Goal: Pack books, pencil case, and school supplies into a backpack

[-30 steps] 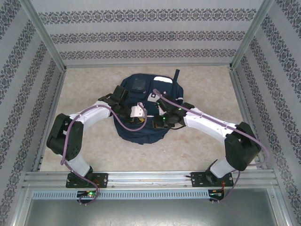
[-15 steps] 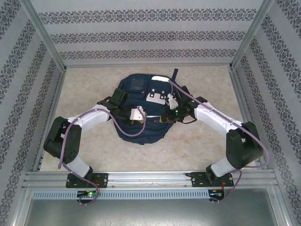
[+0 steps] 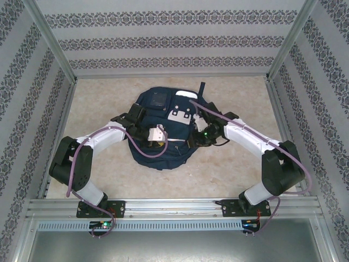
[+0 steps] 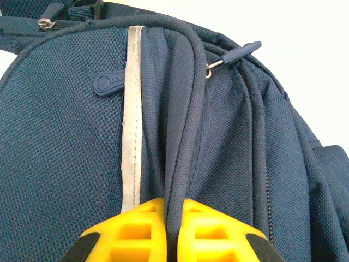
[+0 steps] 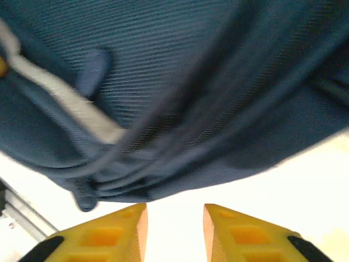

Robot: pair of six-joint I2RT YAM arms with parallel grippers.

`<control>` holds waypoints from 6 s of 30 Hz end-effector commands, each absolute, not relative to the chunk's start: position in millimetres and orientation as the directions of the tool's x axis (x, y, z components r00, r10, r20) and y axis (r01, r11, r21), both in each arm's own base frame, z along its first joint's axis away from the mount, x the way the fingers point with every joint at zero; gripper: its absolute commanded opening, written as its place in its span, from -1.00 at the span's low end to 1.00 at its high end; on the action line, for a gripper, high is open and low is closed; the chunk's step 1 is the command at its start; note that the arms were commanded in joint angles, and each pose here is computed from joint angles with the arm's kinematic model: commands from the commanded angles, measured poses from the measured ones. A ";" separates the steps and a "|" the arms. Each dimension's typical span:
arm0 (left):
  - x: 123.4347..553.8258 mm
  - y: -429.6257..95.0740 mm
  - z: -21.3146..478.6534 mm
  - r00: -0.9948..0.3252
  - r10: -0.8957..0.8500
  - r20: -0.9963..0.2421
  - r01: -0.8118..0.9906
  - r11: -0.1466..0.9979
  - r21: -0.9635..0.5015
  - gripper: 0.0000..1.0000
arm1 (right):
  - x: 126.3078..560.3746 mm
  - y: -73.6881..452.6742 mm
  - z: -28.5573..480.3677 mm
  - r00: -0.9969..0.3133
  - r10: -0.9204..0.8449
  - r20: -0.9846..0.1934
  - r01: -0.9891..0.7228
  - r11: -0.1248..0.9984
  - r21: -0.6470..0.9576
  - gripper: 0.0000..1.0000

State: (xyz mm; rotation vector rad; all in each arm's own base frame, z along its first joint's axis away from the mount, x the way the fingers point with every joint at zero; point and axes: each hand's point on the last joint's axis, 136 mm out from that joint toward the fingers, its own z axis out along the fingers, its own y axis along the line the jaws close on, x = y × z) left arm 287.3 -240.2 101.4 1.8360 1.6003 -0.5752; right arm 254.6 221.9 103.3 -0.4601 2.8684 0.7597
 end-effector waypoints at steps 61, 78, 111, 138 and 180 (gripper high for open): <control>285.5 -230.9 134.2 0.164 0.698 -0.697 0.985 -0.077 0.154 0.18 | 246.1 274.1 116.6 -0.861 -0.383 -0.336 -0.505 0.723 0.471 -1.00; 273.8 -244.5 129.9 0.096 0.705 -0.703 0.990 0.008 0.143 -0.63 | 215.2 334.6 132.6 -0.863 -0.399 -0.311 -0.500 0.581 0.642 -1.00; 334.0 -189.7 152.7 -0.493 0.518 -0.699 0.748 0.663 -0.036 0.18 | 206.0 246.9 100.2 -0.771 -0.627 -0.115 -0.613 0.680 0.401 -1.00; 264.5 -154.4 63.9 -0.754 -0.654 0.064 -0.596 0.640 -0.485 0.17 | 211.1 276.9 61.0 -0.786 -0.619 0.005 -0.592 0.754 0.283 -0.60; 377.7 -34.3 93.1 -0.798 -0.571 -0.190 -0.544 0.820 -0.178 0.03 | 222.8 366.1 99.1 -0.709 -0.631 -0.314 -0.703 0.599 0.384 -1.00</control>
